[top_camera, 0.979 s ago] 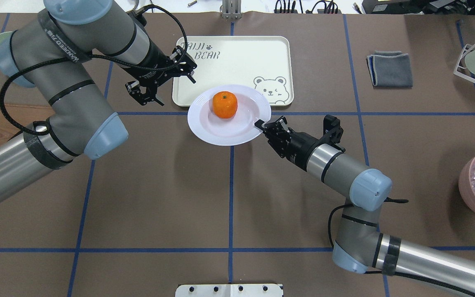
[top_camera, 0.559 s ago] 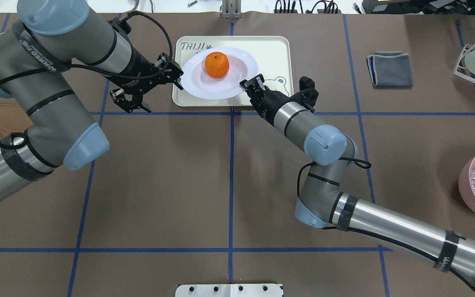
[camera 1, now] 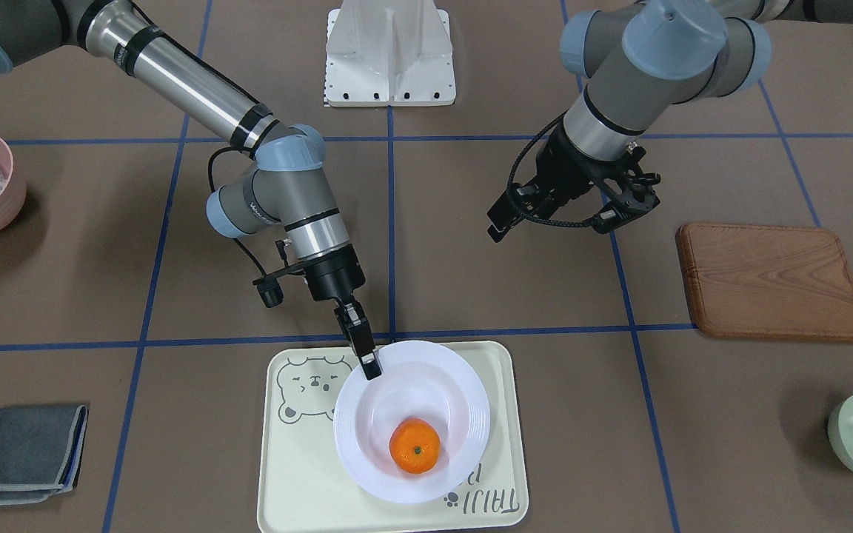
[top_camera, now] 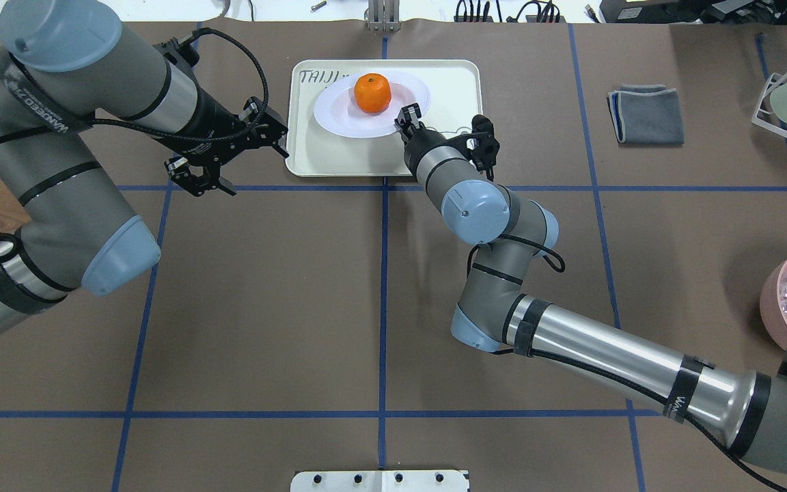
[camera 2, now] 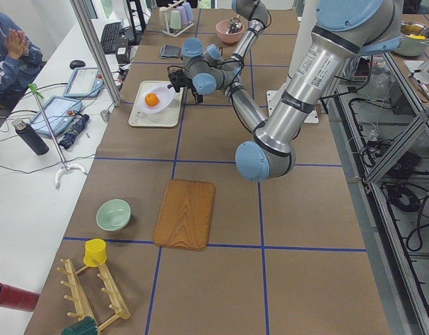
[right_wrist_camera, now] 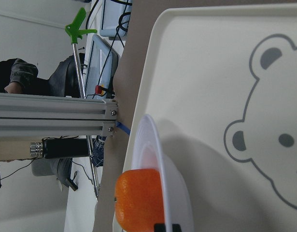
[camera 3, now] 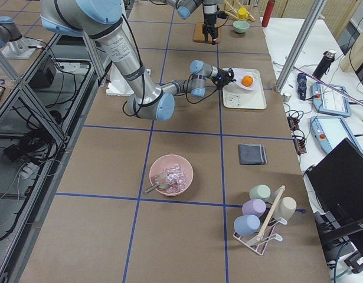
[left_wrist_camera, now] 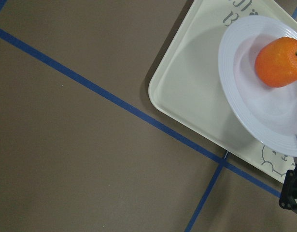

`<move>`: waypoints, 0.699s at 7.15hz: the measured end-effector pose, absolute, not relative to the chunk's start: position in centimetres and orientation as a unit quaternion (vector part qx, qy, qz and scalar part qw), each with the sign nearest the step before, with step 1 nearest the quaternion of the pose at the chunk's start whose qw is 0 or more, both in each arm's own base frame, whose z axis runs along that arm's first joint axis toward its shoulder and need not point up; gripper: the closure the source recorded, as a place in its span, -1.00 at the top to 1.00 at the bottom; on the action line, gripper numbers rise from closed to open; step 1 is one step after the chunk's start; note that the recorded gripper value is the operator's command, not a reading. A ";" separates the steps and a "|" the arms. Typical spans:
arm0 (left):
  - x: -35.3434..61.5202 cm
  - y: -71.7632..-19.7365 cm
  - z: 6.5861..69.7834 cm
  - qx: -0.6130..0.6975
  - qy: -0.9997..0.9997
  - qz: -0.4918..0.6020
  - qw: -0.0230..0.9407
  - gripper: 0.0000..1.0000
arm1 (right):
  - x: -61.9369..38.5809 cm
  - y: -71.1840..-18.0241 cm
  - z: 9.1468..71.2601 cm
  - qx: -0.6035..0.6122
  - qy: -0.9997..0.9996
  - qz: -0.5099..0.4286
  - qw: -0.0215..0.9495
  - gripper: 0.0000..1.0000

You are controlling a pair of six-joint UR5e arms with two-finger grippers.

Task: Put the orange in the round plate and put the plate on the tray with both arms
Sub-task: 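Lower the plate onto the cream tray and open the right gripper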

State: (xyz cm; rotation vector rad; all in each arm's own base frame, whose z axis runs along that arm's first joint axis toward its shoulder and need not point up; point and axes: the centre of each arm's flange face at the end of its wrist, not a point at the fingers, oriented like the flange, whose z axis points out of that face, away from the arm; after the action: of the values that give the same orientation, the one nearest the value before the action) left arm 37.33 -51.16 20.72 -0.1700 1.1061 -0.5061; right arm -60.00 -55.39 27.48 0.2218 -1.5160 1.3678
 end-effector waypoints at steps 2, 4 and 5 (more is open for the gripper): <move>37.3 -51.0 20.5 -0.079 0.520 -0.236 0.817 0.95 | -59.1 -54.4 27.4 0.088 -0.632 0.573 0.515 1.00; 37.3 -51.1 20.5 -0.078 0.521 -0.236 0.817 0.95 | -55.2 -51.0 28.3 0.068 -0.651 0.556 0.513 1.00; 37.3 -51.1 20.5 -0.078 0.520 -0.236 0.817 0.95 | -53.3 -49.0 28.2 0.057 -0.659 0.544 0.516 1.00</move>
State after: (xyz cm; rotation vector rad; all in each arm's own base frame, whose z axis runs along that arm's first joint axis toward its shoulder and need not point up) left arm 37.30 -51.11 20.51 -0.1673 1.1095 -0.5042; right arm -53.31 -49.02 28.23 0.1360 -1.5840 1.3071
